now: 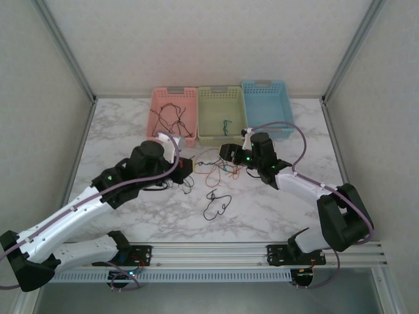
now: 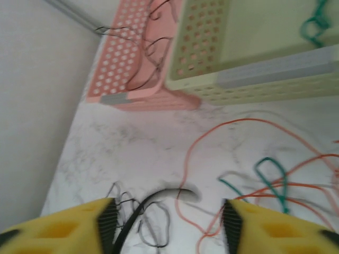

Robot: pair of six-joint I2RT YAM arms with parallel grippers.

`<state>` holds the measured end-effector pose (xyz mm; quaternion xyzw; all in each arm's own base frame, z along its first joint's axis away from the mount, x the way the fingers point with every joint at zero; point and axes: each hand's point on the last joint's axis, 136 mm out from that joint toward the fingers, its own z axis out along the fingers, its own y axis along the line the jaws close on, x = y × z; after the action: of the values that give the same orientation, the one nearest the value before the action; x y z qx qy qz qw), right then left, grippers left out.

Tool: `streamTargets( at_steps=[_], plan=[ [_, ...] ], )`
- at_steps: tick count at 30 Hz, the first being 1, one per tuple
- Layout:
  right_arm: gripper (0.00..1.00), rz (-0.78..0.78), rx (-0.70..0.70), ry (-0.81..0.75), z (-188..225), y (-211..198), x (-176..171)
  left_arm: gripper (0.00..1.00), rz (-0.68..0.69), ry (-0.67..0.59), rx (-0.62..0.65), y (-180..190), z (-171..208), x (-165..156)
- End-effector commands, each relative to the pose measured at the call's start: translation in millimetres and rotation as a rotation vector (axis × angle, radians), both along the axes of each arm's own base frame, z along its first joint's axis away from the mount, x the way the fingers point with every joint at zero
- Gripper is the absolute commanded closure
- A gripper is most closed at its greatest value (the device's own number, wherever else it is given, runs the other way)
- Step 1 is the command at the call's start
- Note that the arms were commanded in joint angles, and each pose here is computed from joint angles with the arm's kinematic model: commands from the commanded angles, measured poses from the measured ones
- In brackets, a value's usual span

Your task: Untangle the cables

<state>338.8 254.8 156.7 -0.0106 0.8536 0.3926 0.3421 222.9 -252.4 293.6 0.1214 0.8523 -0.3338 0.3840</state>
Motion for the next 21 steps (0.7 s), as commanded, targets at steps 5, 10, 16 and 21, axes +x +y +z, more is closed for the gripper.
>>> streamTargets(
  at_steps=[5, 10, 16, 21],
  plan=[
    [0.30, -0.128, -0.157, -0.115, 19, -42, 9, 1.00, 0.207, -0.141, 0.041, 38, 67, 68],
    [0.30, -0.158, -0.183, -0.116, 11, -61, -2, 1.00, 0.334, -0.157, 0.107, 62, 74, 120],
    [0.31, -0.133, -0.191, -0.097, 2, -65, -16, 1.00, 0.374, -0.140, 0.145, 64, 50, 197],
    [0.31, -0.130, -0.201, -0.117, 8, -70, -23, 1.00, 0.393, -0.051, 0.140, 65, 6, 259]
  ],
)
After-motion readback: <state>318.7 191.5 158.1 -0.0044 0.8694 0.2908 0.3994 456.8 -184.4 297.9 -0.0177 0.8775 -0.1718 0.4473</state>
